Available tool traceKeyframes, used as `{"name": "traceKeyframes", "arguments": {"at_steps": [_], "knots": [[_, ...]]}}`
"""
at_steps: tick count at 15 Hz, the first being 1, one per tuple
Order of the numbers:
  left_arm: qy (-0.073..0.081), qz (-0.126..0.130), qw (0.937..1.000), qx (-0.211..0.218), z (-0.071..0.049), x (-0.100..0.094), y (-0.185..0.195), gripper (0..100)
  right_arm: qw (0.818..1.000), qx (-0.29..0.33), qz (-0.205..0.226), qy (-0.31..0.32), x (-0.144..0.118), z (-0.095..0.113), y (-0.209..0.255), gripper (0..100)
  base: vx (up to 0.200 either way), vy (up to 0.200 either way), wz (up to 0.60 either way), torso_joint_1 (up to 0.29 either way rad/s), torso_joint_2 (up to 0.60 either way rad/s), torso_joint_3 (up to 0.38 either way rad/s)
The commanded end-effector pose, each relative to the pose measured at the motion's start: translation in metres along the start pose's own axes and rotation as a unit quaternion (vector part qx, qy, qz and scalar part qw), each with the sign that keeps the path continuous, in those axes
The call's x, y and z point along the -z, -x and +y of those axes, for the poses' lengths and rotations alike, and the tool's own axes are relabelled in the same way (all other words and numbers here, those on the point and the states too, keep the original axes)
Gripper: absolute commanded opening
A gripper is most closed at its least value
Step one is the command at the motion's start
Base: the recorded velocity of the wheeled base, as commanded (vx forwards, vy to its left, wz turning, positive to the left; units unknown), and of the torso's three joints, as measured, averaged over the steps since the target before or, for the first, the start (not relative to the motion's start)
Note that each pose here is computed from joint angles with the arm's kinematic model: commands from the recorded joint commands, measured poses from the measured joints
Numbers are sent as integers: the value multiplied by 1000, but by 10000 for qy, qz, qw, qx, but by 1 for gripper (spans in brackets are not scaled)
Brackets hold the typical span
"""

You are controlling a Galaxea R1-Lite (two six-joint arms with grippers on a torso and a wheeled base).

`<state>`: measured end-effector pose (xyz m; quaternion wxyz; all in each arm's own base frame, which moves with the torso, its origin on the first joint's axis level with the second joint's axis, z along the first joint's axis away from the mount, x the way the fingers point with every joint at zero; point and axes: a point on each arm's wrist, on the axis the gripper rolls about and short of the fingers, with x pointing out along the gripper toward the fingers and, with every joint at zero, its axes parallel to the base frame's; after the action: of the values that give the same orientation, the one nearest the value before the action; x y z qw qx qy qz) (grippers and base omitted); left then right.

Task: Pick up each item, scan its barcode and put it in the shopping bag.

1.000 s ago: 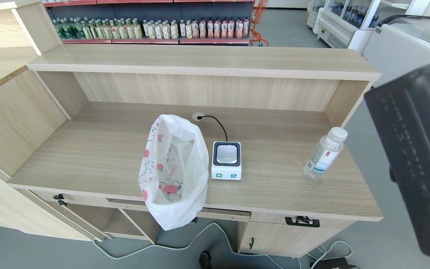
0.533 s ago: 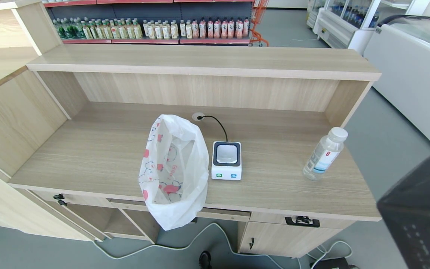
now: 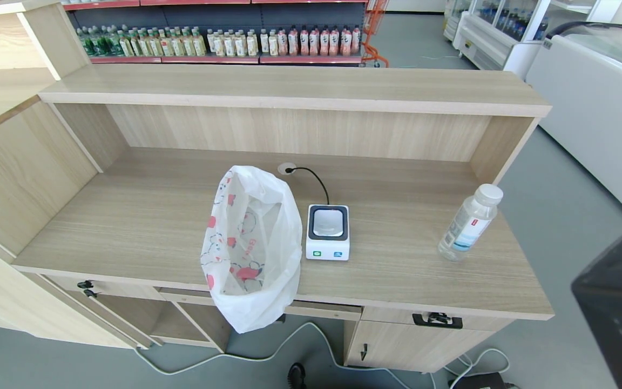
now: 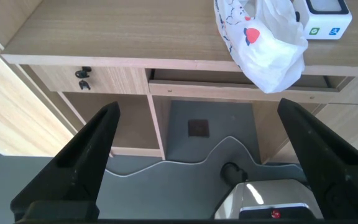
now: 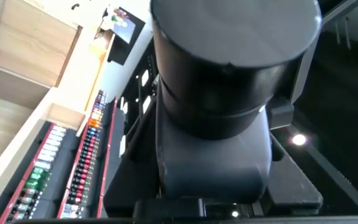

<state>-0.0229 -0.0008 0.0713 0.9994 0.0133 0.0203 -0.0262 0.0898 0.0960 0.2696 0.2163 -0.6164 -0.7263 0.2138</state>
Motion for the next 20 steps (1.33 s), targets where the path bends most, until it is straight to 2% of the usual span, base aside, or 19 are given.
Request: {"name": "traceKeyframes", "arguments": {"at_steps": [1, 8, 9, 10, 11, 12, 13, 14, 15, 16, 18, 19, 20], "knots": [[-2, 1, 10000, 1, 0, 0, 0, 100, 10000, -7, -14, -28, 0, 2, -1, 0, 0, 0, 0, 0, 0, 0], [-2, -7, 10000, 1, 0, 0, 0, 100, 9995, -77, 34, -291, 4, 2, 0, 0, 0, 0, 0, 0, 0, 0], [-2, 1, 10000, 1, 0, 0, 0, 100, 9985, -284, 326, -344, 16, -1, 7, 0, 0, 0, 0, 0, 0, 0], [-2, 1, 10000, 1, 0, 0, 0, 100, 9907, -751, 904, -685, 32, -2, 19, 0, 0, 0, 0, 0, 0, 0], [-2, -7, 10000, 1, 0, 0, 0, 100, 9638, -1365, 1721, -1511, 39, 6, 33, 0, 0, 0, 0, 0, 0, 0], [-2, 1, 10000, 1, 0, 0, 0, 100, 9268, -1759, 2435, -2254, 40, 12, 44, 0, 0, 0, 0, 0, 0, 0], [-2, 1, 10000, 1, 0, 0, 0, 100, 8323, -2023, 3550, -3745, 34, 16, 60, 0, 0, 0, 0, 0, 0, 0], [-2, 1, 10000, 1, 0, 0, 0, 100, 7931, -1959, 3955, -4198, 32, 11, 69, 0, 0, 0, 0, 0, 0, 0], [-2, 1, 10000, 1, 0, 0, 0, 100, 7584, -2033, 4262, -4492, 25, 11, 82, 0, 0, 0, 0, 0, 0, 0], [-2, -7, 10000, 1, 0, 0, 0, 100, 7196, -2176, 4284, -5013, 6, 15, 101, 0, 0, 0, 0, 0, 0, 0], [-2, -7, 10000, 1, 0, 0, 0, 100, 6308, -2040, 4190, -6204, 2, 11, 101, 0, 0, 0, 0, 0, 0, 0], [-2, -7, 10000, 1, 0, 0, 0, 100, 5744, -1750, 4177, -6819, 4, 11, 98, 0, 0, 0, 0, 0, 0, 0], [-2, 1, 10000, 1, 0, 0, 0, 100, 5094, -1342, 4230, -7373, 6, 13, 97, 0, 0, 0, 0, 0, 0, 0]]}}
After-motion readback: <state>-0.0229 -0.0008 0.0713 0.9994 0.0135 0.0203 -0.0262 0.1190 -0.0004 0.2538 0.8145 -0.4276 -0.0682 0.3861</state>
